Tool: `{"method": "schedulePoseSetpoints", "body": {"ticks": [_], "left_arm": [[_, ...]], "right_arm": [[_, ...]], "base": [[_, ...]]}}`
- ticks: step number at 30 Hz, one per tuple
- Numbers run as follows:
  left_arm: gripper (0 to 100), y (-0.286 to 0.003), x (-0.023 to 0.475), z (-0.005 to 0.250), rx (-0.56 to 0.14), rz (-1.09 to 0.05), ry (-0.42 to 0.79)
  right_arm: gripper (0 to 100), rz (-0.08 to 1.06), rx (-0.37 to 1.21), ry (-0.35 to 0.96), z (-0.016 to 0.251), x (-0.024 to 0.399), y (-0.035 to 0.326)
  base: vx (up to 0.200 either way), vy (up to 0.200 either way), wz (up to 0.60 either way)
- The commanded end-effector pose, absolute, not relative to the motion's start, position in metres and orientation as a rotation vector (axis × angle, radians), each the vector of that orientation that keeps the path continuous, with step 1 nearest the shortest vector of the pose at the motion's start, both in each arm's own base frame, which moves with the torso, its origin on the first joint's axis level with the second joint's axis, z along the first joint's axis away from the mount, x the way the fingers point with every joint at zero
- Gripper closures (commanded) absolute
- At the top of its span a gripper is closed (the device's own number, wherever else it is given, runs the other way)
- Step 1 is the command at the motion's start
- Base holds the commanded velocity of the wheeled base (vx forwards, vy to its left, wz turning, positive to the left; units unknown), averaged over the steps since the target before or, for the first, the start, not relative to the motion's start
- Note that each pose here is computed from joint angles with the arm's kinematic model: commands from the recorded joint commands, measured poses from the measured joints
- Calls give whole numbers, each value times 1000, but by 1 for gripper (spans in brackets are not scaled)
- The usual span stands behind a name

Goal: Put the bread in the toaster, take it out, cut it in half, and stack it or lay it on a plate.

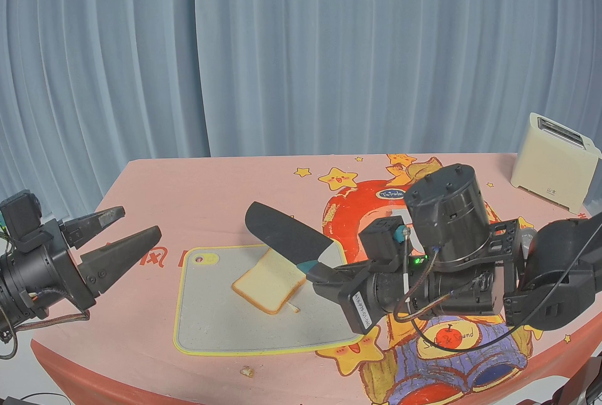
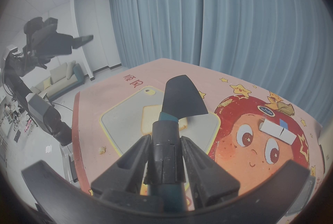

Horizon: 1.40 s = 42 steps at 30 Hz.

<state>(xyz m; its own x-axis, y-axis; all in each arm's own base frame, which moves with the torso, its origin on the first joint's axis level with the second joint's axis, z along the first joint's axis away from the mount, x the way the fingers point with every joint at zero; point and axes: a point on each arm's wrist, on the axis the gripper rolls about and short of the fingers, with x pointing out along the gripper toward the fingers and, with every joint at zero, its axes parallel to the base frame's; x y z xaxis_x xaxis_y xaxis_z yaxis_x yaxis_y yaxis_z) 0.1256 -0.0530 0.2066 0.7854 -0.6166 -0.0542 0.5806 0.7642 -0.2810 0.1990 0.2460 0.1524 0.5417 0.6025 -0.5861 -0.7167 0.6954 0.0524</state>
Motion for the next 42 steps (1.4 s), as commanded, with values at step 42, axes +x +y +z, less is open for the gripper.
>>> {"method": "schedulePoseSetpoints", "body": {"ticks": [42], "left_arm": [[0,-109,215,146,-1170,-619,646]], "right_arm": [[100,968,-184,487,181,164,253]], "base": [[0,0,0]]}}
